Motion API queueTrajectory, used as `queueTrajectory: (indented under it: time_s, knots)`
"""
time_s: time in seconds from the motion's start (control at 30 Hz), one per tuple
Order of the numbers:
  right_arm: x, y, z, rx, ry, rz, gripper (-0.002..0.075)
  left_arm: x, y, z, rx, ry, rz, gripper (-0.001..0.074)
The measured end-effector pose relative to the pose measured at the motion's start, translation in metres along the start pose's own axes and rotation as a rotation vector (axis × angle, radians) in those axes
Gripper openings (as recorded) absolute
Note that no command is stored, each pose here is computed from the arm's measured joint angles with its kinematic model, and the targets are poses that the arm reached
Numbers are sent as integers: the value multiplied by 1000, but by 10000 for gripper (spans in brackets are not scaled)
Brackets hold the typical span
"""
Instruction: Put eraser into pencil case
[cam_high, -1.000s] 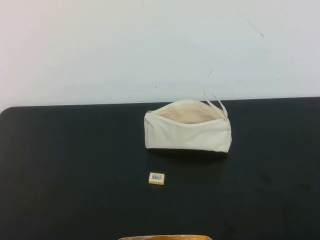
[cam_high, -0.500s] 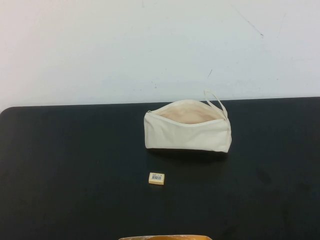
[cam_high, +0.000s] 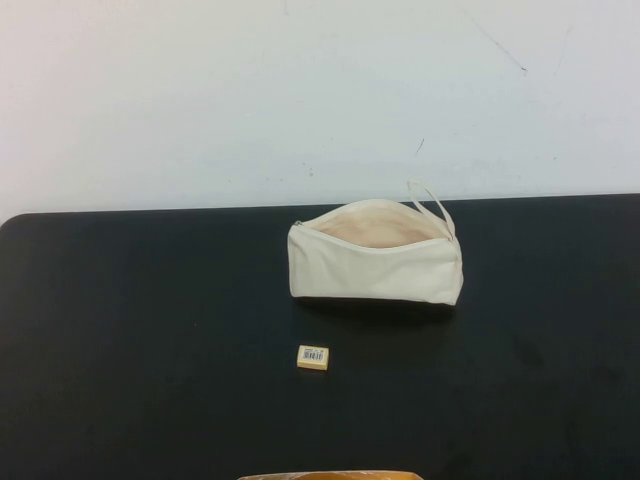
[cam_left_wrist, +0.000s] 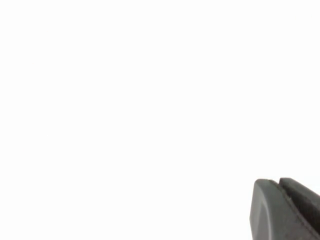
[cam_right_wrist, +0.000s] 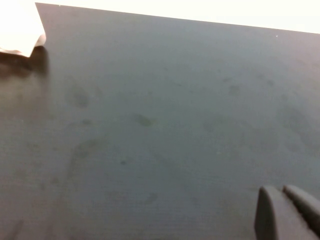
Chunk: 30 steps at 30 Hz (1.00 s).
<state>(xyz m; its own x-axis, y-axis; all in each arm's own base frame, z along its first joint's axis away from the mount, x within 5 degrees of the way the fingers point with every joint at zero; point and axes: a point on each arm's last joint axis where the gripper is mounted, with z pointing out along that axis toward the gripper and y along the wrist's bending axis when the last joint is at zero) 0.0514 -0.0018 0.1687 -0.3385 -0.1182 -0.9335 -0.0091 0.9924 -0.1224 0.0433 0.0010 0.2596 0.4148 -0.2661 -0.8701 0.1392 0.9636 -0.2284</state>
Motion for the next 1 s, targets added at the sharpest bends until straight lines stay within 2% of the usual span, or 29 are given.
queueTrajectory:
  time_s: [0.23,0.4,0.57,0.7,0.87,1.0]
  knots:
    - [0,0,0,0,0,0,-1,-53,-26,40,50,330,58,-1]
    - [0,0,0,0,0,0,-1,-56,-36,90,77,624,82,-1]
    - [0,0,0,0,0,0,-1,-17,-32,138,78,885,107,-1]
    - [0,0,0,0,0,0,-1,15,-34,166,229,1123,231,-1]
    - [0,0,0,0,0,0,-1,58,-41,200,380,1296,230,-1]
    - [0,0,0,0,0,0,-1,94,-61,220,487,1379,282,-1]
